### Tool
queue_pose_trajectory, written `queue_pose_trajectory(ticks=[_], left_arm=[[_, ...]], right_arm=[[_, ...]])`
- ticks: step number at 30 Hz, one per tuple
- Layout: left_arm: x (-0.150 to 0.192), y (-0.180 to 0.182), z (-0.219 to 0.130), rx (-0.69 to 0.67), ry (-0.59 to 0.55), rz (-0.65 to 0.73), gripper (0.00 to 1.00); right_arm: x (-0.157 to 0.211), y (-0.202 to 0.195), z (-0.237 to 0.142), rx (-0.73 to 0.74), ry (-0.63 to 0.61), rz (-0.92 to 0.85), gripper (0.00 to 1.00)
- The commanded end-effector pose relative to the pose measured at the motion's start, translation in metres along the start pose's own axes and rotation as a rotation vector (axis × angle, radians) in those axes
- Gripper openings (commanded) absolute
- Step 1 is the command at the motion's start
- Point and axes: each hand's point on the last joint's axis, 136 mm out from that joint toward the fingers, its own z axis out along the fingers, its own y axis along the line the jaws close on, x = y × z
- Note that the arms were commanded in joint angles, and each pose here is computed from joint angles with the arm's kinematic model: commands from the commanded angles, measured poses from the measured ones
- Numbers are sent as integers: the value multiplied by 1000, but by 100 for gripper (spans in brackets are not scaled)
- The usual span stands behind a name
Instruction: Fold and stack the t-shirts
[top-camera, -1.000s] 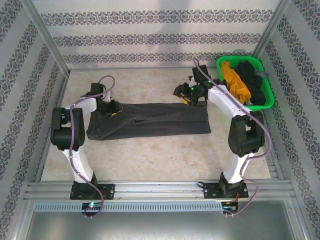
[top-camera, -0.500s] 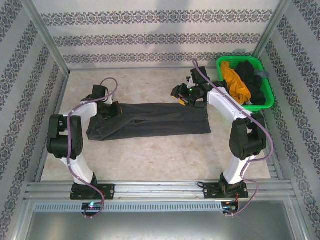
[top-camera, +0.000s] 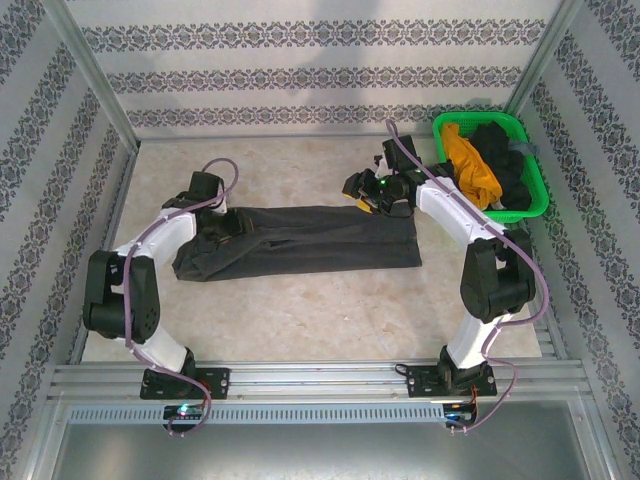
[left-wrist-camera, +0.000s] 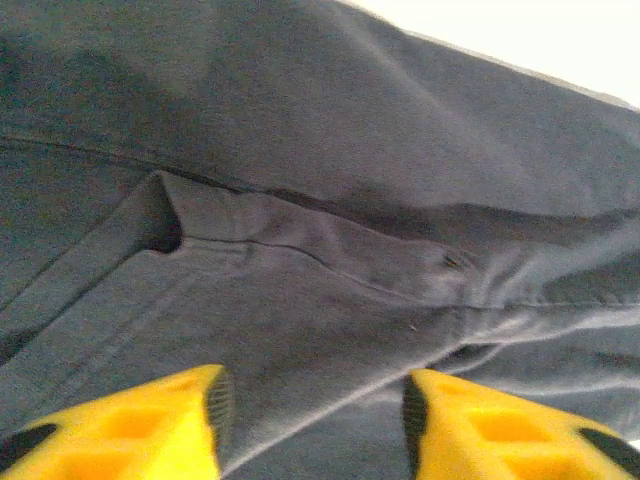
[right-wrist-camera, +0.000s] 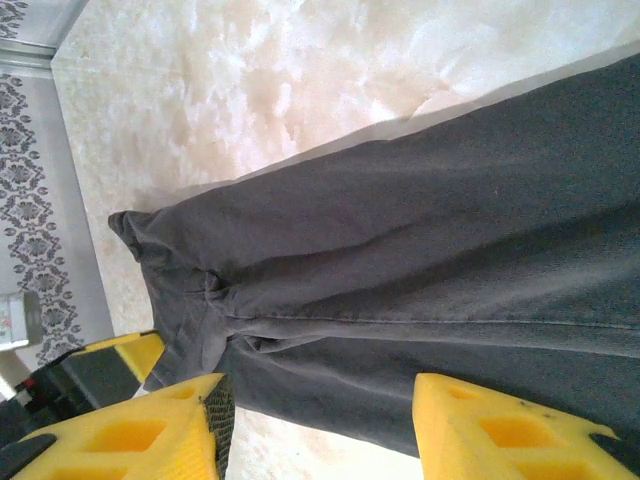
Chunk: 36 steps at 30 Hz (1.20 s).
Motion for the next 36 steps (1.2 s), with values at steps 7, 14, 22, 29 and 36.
queue_pose_trajectory(ticks=[7,14,22,29,36], left_arm=[[-31,23,34,9,39,76,44],[-23,20,43,21,73,77,33],[-13,20,41,-14,93,90,16],[-5,18,26,-48,76,90,0],[21,1,3,-52,65,66,0]], right_arm=[[23,12,-8,-50,28,-51,52],[22,9,-8,-40,17,-37,52],[16,11,0,-47,18,-21,51],[11,17,-2,-60,5,-25,51],[13,19,-8,-65,0,-32,51]])
